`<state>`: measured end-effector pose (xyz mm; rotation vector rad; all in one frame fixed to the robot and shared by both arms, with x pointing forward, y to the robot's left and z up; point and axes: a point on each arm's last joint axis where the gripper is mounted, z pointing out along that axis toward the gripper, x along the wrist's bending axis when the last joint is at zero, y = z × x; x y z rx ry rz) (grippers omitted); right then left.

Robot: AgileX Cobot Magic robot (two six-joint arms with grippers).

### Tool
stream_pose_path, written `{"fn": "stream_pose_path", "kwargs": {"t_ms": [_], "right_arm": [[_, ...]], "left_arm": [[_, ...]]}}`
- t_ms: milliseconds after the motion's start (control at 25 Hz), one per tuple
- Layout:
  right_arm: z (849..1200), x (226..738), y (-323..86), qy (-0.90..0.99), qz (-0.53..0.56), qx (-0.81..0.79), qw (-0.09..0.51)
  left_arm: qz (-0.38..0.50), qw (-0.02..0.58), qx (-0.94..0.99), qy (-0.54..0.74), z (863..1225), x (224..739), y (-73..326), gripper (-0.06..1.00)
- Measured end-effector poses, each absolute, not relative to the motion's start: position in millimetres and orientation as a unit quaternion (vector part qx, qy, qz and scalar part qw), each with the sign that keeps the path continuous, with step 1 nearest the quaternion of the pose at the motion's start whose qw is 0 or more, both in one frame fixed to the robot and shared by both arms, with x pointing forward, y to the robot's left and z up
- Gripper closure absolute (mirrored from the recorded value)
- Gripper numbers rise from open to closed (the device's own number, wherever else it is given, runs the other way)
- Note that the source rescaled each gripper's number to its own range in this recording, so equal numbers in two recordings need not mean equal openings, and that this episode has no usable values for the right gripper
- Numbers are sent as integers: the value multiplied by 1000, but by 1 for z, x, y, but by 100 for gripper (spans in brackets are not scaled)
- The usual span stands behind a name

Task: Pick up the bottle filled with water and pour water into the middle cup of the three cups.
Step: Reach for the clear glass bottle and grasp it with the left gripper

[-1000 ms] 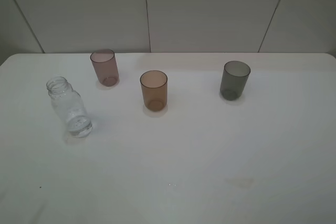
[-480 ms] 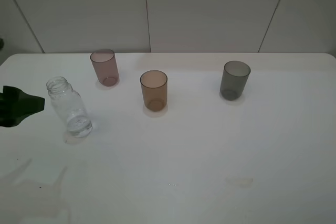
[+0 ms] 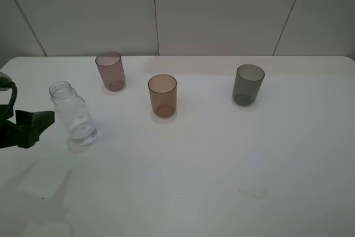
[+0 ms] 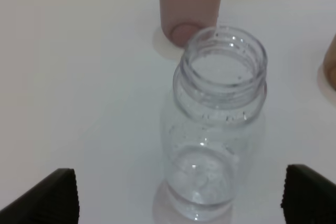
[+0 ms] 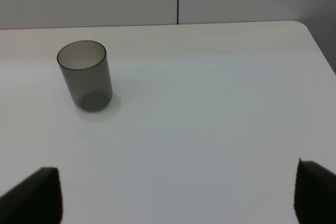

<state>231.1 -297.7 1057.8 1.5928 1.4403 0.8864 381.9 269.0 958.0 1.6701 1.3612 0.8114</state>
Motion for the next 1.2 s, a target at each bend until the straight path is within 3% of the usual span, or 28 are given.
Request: {"fn": "stream_pose_path", "kwargs": {"t_ms": [720,1200], "right_arm": [[1058,231,-298,569,350,629,398],[1058,231,-298,569,350,629,398]], "left_arm": [[352,501,607,506,918,400,261,-4],[302,399,687,527,867,400,261,-4]]}}
